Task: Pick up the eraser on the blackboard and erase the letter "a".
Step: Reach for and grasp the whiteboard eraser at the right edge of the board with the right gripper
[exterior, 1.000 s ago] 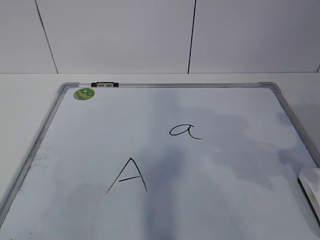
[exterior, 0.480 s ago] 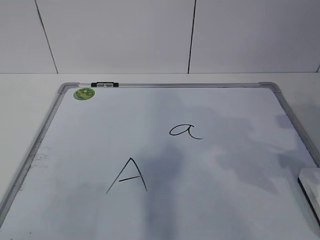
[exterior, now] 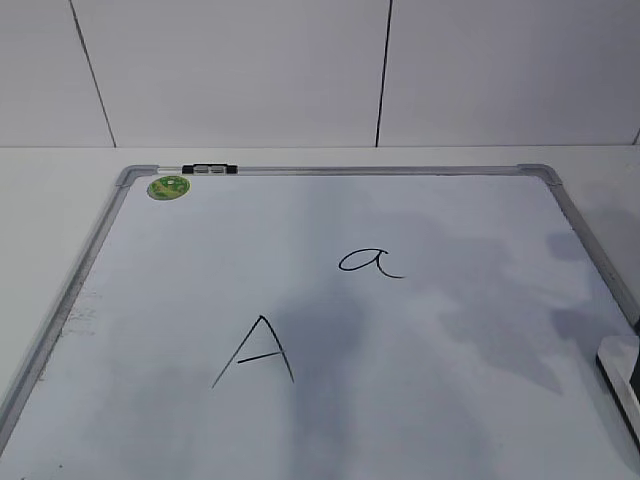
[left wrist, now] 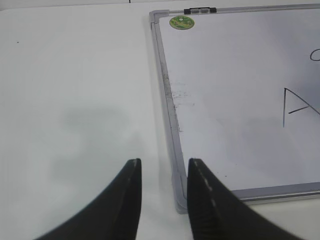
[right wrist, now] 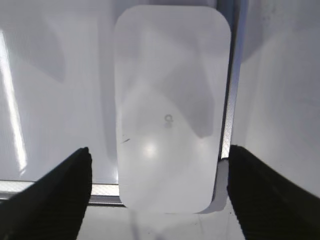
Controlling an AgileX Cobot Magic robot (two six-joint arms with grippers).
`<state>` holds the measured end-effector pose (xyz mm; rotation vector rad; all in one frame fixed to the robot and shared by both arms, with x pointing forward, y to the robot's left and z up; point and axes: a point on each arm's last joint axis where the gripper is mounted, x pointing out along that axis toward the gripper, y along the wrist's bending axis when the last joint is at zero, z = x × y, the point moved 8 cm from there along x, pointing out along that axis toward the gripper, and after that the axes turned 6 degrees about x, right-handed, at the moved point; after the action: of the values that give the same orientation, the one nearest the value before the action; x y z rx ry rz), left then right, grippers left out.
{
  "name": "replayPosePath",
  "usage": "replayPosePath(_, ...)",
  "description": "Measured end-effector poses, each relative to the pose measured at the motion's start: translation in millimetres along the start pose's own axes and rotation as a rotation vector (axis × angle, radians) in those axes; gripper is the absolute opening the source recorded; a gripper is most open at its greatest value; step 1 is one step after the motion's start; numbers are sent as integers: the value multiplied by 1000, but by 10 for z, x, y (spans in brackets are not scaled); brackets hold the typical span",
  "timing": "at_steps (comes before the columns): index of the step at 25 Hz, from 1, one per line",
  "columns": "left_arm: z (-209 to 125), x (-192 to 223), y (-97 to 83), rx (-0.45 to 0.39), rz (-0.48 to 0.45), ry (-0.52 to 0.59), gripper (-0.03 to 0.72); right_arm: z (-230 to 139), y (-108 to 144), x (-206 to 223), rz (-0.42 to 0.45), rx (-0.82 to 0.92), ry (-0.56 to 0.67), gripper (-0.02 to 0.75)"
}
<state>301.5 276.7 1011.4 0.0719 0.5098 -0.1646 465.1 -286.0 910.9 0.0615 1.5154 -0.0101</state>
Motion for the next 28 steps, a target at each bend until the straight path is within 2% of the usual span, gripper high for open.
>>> replayPosePath(28,0,0,0,0,0,0,235,141,-58,377,-39,-23,71,663)
